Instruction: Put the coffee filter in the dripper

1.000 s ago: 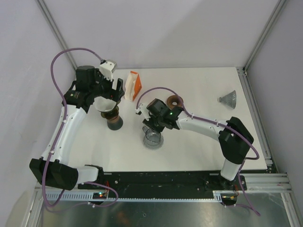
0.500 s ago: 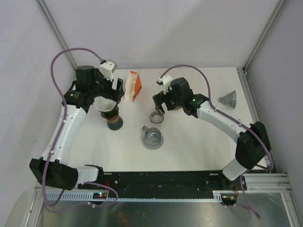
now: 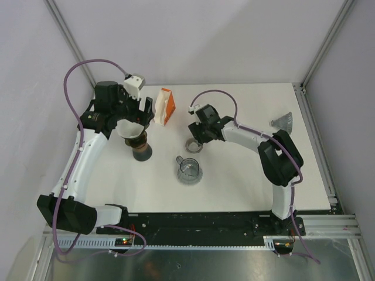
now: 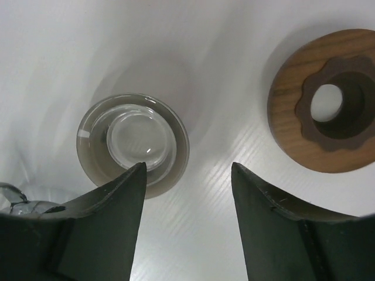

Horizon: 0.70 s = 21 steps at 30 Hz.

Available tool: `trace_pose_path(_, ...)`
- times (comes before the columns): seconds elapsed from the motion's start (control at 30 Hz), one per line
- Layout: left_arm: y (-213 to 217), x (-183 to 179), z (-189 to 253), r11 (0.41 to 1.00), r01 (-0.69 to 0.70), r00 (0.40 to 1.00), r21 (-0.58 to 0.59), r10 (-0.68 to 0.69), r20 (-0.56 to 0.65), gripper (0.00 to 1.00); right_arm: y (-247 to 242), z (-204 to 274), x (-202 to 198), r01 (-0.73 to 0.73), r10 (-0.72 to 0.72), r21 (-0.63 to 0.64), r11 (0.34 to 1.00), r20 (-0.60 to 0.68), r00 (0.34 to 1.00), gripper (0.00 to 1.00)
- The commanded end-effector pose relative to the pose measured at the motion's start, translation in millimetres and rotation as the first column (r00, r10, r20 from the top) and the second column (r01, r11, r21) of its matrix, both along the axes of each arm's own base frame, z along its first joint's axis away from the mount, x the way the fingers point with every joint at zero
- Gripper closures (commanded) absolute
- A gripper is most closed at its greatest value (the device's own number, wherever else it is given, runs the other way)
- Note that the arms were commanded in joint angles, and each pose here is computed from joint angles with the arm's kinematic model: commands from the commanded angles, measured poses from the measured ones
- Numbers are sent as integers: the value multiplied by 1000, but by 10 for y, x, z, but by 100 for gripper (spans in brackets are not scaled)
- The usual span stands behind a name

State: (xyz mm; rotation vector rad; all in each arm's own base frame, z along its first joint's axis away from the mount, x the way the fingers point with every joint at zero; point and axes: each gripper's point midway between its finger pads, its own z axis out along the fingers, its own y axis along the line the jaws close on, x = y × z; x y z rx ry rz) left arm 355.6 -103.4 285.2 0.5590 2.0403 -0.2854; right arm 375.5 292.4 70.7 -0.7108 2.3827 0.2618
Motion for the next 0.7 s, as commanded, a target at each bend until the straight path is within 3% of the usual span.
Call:
trace_pose_path(0.0,11,59,57,1000,5,999,22,-6,42,3,165,0,84,-4,4,19,1000,-4,1000,38)
trace_pose_path(0.43,23,52,67,1000,1,999,27,-2,47,3,198,-338,-4,-38,34,-47,998,-91,995,62)
trace_pose_path(0.6,26,49,98,1000,0,998,26,-1,55,3,193,-386,-37,-49,43,-54,997,-108,993,91)
trace_pose_path(0.67,29,46,103,1000,-1,998,27,0,57,3,181,-312,-27,-51,46,-52,997,-96,994,98)
